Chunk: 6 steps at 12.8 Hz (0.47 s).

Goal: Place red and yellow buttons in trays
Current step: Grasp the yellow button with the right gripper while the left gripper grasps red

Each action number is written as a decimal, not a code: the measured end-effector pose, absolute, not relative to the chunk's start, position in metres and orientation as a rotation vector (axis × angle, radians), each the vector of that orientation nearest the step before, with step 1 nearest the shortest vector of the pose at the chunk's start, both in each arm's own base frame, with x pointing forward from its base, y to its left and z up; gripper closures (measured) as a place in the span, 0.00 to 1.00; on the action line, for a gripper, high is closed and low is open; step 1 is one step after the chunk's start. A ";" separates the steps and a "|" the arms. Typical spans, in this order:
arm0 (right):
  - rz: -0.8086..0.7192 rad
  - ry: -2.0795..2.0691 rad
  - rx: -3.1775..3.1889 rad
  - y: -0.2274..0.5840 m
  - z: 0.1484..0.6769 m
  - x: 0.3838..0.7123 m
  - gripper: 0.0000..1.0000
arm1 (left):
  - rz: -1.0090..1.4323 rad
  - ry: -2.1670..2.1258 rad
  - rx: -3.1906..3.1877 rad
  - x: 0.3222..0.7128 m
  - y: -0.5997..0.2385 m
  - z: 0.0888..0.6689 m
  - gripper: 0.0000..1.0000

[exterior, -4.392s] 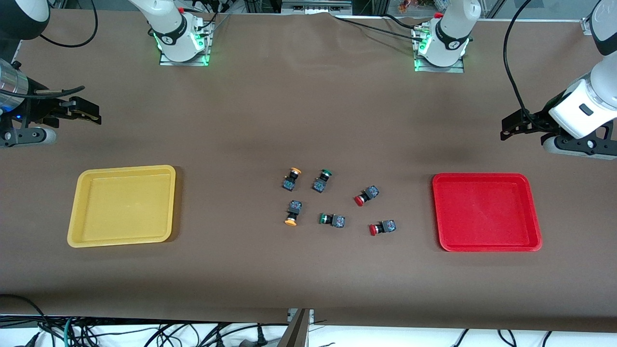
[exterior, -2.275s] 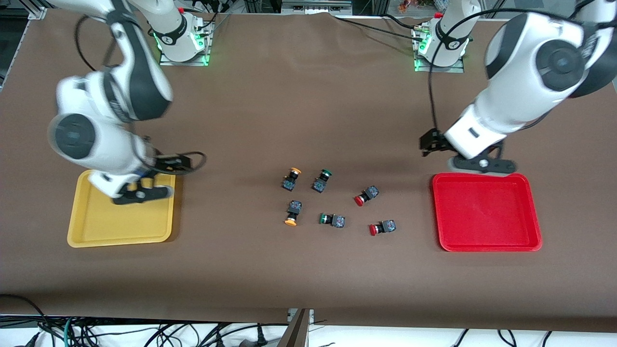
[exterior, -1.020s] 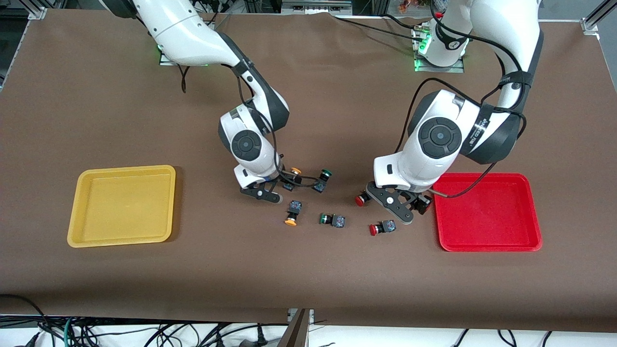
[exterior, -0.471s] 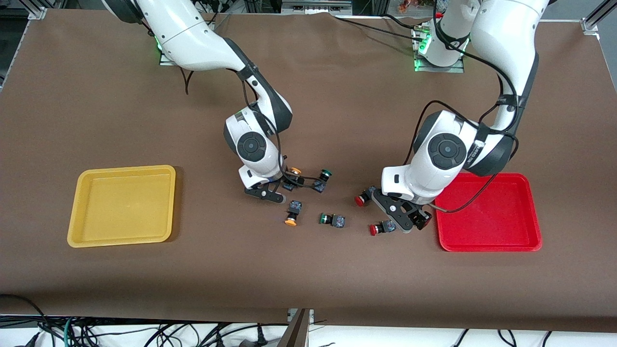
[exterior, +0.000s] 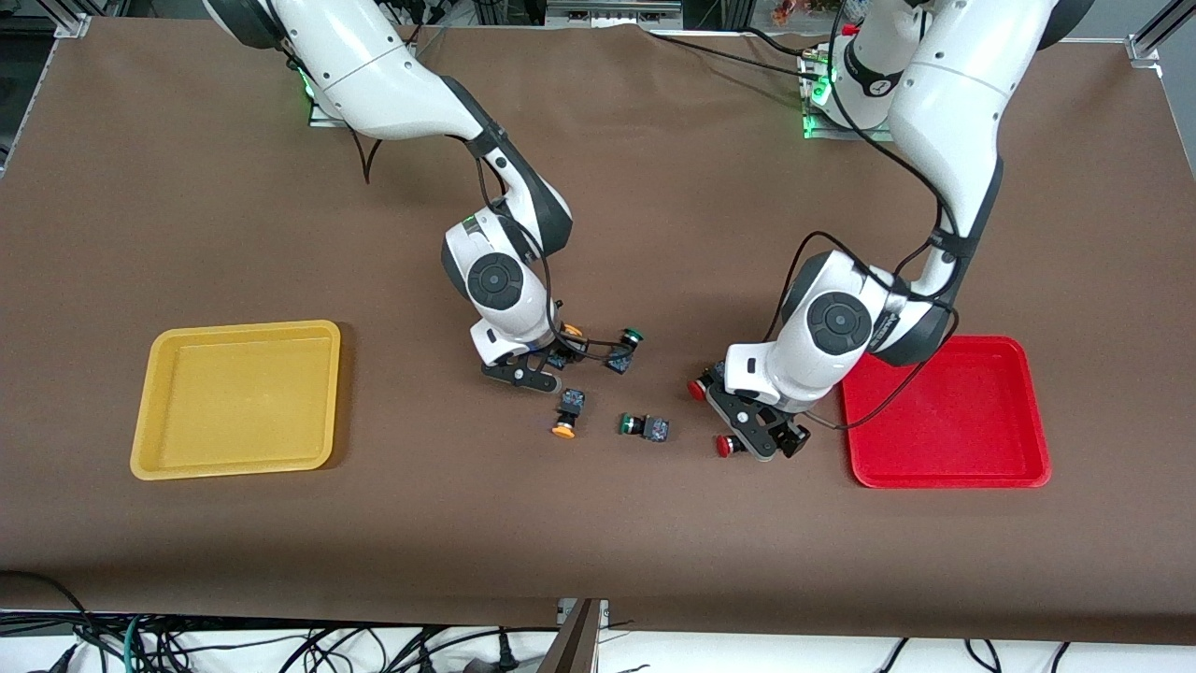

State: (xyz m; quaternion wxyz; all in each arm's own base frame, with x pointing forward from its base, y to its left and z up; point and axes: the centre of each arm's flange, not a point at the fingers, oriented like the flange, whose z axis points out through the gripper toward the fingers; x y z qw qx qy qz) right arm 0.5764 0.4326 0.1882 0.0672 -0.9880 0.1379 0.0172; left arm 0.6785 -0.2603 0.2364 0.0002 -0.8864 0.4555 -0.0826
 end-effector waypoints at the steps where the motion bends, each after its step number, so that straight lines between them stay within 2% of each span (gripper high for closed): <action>1: 0.047 0.400 -2.980 0.432 0.189 0.577 0.59 | -0.265 1.455 -2.773 0.681 -0.259 0.227 0.00; 3: 0.024 0.354 -2.987 0.426 0.192 0.584 0.59 | -0.260 1.474 -2.767 0.687 -0.257 0.213 0.00; 6: -0.005 0.256 -3.003 0.391 0.216 0.614 0.59 | -0.249 1.473 -2.775 0.696 -0.253 0.191 0.00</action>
